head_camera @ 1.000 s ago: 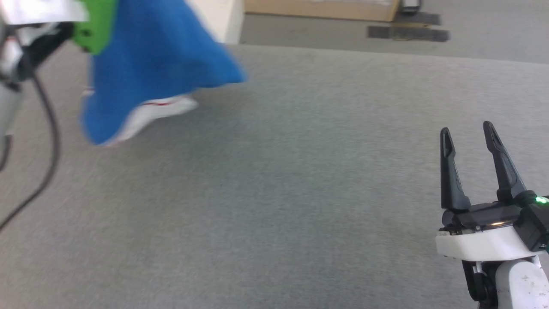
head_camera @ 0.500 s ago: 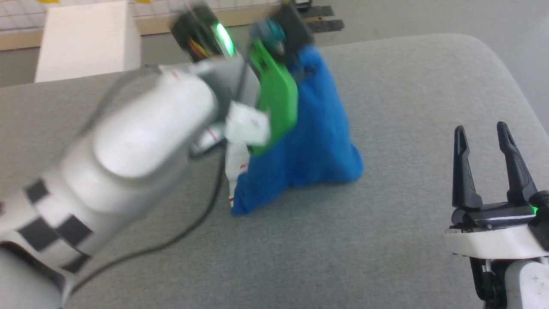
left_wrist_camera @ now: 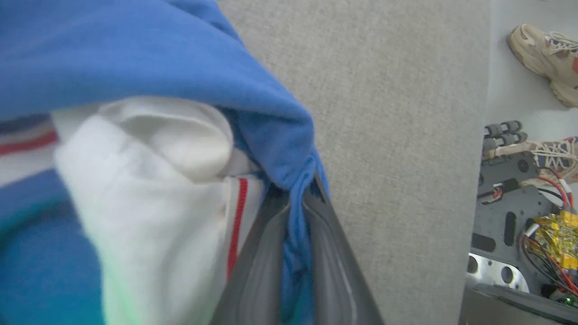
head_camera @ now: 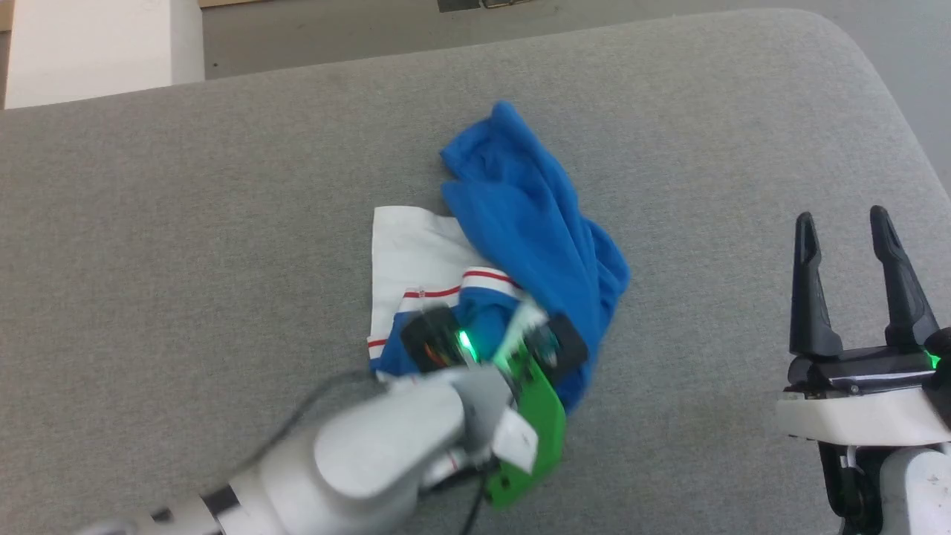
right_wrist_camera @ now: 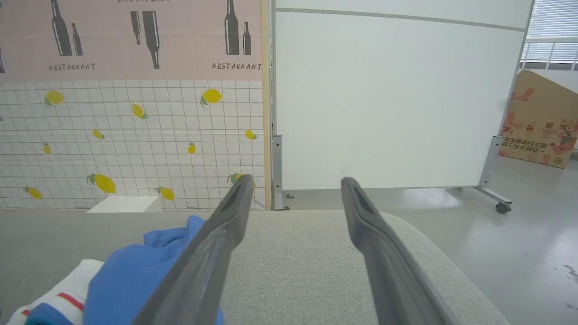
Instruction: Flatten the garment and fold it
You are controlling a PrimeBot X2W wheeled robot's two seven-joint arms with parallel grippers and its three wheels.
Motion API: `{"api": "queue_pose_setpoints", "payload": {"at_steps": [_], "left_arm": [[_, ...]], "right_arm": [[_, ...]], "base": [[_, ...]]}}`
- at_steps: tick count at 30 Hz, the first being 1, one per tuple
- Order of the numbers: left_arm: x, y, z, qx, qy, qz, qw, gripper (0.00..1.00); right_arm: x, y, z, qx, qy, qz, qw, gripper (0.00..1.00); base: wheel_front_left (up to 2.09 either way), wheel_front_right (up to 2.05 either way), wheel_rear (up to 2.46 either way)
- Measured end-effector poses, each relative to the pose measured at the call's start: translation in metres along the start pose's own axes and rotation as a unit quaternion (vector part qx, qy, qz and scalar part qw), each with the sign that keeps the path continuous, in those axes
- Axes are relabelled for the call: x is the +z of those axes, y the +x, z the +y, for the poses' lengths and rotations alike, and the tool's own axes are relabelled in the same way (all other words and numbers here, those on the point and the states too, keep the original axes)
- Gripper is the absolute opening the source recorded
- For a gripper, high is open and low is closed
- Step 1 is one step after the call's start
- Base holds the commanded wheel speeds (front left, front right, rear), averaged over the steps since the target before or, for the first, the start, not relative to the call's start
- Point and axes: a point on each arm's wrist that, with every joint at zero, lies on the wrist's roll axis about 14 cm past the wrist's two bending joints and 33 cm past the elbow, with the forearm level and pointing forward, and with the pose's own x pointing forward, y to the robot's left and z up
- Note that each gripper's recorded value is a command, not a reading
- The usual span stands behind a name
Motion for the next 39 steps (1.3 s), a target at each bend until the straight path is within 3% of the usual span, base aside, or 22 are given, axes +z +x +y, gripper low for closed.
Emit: {"api": "queue_pose_setpoints", "payload": {"at_steps": [4,7,8,9,15,21,23,24,25,32,36,39], "left_arm": [[-0.02,0.005,-0.033,-0.027,-0.018,0.019,0.999,0.0],[-0.02,0.002,-0.036,-0.02,-0.014,0.012,1.0,0.0],[-0.017,0.001,-0.035,-0.014,-0.01,0.002,1.0,0.31],[-0.013,-0.001,-0.033,-0.008,-0.009,-0.013,1.0,1.0],[0.04,-0.019,-0.015,0.049,0.025,-0.137,0.989,1.0],[0.095,-0.062,0.004,0.142,0.05,-0.267,0.952,1.0],[0.11,-0.086,0.017,0.191,0.056,-0.311,0.929,1.0],[0.125,-0.115,0.031,0.241,0.06,-0.364,0.898,1.0],[0.128,-0.131,0.041,0.271,0.062,-0.38,0.882,1.0],[0.093,-0.216,0.087,0.45,0.031,-0.399,0.799,1.0],[0.083,-0.257,0.088,0.504,0.009,-0.431,0.749,1.0],[0.061,-0.278,0.089,0.535,-0.02,-0.438,0.722,1.0]], "right_arm": [[0.0,0.002,0.007,0.009,0.006,-0.002,1.0,1.0],[0.003,0.002,0.009,0.013,0.008,-0.006,1.0,1.0],[0.005,0.002,0.01,0.014,0.009,-0.008,1.0,1.0],[0.006,0.001,0.011,0.015,0.01,-0.011,1.0,1.0],[0.013,-0.008,0.015,0.023,0.011,-0.016,1.0,1.0],[0.019,-0.017,0.025,0.038,0.019,-0.022,0.999,1.0],[0.021,-0.019,0.03,0.045,0.022,-0.025,0.998,1.0],[0.024,-0.018,0.035,0.052,0.026,-0.03,0.998,1.0],[0.025,-0.018,0.037,0.055,0.027,-0.032,0.998,1.0],[0.029,-0.017,0.048,0.071,0.033,-0.039,0.996,1.0],[0.029,-0.014,0.051,0.076,0.035,-0.039,0.996,1.0],[0.026,-0.013,0.053,0.078,0.035,-0.035,0.996,1.0]], "base": [[0.0,0.0,0.0],[0.0,0.0,0.0],[0.0,0.0,0.0],[0.0,0.0,0.0],[0.0,0.0,0.0],[0.0,0.0,0.0],[0.0,0.0,0.0],[0.0,0.0,0.0],[0.0,0.0,0.0],[0.0,0.0,0.0],[0.0,0.0,0.0],[0.0,0.0,0.0]]}}
